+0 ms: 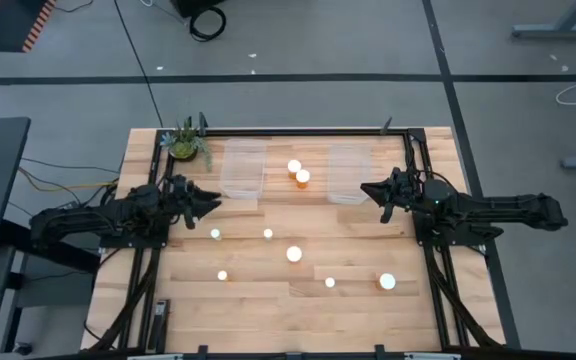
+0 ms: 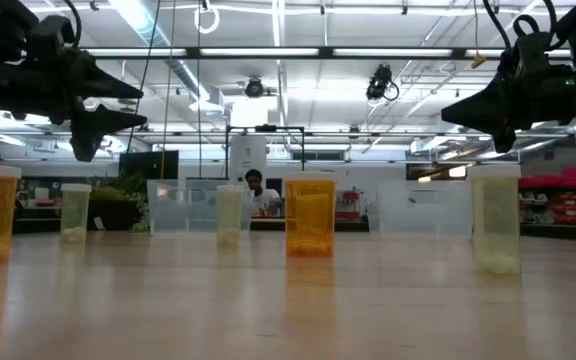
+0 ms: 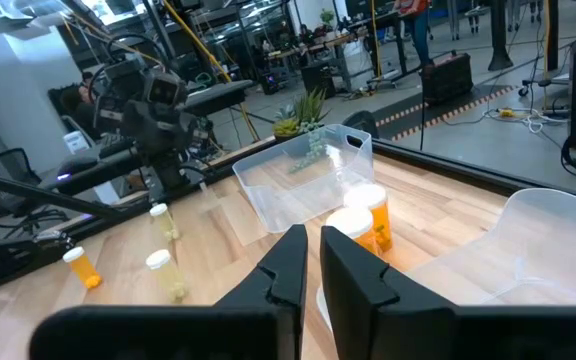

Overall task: Pick and place medicine bottles into bin by pill shape (circle, oval)
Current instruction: Put the left small yellow pill bottle into the left transparent bin

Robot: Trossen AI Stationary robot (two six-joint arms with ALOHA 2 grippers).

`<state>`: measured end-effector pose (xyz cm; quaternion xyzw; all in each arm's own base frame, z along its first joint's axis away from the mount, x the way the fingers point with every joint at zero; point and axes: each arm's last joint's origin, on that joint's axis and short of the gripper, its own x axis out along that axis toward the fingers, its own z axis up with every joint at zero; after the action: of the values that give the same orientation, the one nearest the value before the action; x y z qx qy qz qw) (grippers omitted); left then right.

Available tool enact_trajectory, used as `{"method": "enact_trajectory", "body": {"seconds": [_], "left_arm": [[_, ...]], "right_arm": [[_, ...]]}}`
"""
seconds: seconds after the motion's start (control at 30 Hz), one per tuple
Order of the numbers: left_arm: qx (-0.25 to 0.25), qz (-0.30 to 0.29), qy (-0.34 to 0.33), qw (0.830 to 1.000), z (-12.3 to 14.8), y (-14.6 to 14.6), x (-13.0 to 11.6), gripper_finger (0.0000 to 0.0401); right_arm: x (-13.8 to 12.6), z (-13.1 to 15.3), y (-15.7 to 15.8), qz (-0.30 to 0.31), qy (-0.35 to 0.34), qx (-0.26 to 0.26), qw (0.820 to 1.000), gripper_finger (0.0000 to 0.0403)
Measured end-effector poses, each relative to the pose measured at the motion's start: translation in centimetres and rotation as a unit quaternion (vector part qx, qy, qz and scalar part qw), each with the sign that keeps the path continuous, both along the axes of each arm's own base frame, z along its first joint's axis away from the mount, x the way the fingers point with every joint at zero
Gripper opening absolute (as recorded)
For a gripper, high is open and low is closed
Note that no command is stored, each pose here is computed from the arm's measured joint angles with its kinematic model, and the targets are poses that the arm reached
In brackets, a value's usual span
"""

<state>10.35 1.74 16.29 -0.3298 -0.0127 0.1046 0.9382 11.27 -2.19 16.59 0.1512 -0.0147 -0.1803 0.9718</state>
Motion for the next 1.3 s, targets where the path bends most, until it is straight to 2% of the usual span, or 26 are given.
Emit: {"method": "enact_trajectory", "body": {"seconds": [0.07,0.47,0.57,0.67,0.8,0.87,1.17,1.3], "left_arm": [[-0.025,0.003,-0.009,1.000,0.1,0.0,0.0,0.0193],[-0.019,0.027,-0.024,0.999,0.4,0.2,0.0,0.0188],[0.003,0.026,-0.018,0.999,0.4,0.2,0.0,0.0186],[0.001,0.009,-0.010,1.000,0.2,0.1,0.0,0.0187],[-0.014,-0.044,-0.011,0.999,0.2,-0.3,0.0,0.0189],[-0.031,-0.047,0.013,0.998,-0.2,-0.3,0.0,0.0187],[-0.038,-0.045,0.055,0.997,-0.5,-0.2,0.2,0.0185],[-0.007,-0.049,0.090,0.995,1.3,-0.2,0.6,0.0180]], "right_arm": [[0.0,0.0,0.0,0.000,0.000,0.000,1.000,0.0039],[0.0,0.0,0.0,0.000,0.001,0.000,1.000,0.0039],[0.0,0.0,0.0,0.000,0.001,0.000,1.000,0.0039],[0.0,0.0,0.0,0.000,0.001,0.000,1.000,0.0039],[0.0,0.0,0.0,0.000,0.001,0.000,1.000,0.0039],[0.0,0.0,0.0,0.000,0.001,0.000,1.000,0.0039],[0.0,0.0,0.0,0.000,0.001,0.000,1.000,0.0039],[0.0,0.0,0.0,0.000,0.001,0.000,1.000,0.0039]]}}
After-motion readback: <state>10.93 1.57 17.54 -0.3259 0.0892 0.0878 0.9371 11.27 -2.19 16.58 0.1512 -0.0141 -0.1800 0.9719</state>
